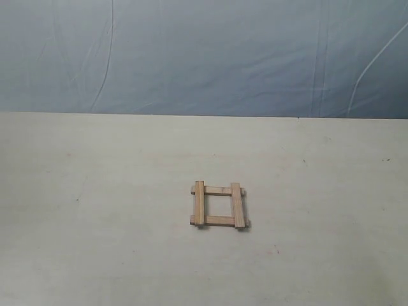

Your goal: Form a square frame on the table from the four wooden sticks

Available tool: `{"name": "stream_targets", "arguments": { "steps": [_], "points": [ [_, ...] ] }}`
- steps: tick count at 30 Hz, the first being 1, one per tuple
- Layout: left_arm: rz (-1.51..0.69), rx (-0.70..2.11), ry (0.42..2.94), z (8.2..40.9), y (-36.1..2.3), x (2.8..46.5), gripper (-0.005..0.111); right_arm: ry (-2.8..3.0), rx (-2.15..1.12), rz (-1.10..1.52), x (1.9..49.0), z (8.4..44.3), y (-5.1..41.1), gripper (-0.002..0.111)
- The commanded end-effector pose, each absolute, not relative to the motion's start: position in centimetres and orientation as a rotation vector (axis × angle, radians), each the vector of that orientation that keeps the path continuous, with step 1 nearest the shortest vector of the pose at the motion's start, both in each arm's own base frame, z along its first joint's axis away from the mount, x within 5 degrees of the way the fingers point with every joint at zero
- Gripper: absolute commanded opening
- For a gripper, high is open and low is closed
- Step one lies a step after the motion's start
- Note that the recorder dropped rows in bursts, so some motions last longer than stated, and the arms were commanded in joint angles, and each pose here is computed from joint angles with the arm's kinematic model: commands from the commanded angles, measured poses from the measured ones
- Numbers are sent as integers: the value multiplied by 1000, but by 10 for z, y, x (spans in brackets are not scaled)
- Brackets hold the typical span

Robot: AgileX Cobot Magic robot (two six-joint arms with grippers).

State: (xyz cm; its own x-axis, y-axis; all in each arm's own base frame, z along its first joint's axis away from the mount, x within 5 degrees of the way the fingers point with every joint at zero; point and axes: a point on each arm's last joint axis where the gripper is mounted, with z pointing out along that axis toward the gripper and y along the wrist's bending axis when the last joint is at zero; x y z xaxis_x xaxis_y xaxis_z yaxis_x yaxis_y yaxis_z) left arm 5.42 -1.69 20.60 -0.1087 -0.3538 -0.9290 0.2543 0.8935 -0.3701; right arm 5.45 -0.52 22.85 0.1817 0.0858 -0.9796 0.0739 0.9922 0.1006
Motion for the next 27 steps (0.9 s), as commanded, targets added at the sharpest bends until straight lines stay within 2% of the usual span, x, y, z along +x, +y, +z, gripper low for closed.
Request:
{"name": "stream_targets", "arguments": {
  "steps": [1,11,22,27],
  "points": [
    [-513,-83,1601,204,-17,54,0,1405,120,-9,55,220,-5,-1],
    [-513,-83,1599,205,-17,54,0,1521,44,82,57,210,1,-1],
    [-516,-84,1603,204,-17,54,0,1811,41,78,54,184,2,-1],
    [-533,-97,1611,204,-17,54,0,1811,41,78,54,184,2,-1]
  ]
}}
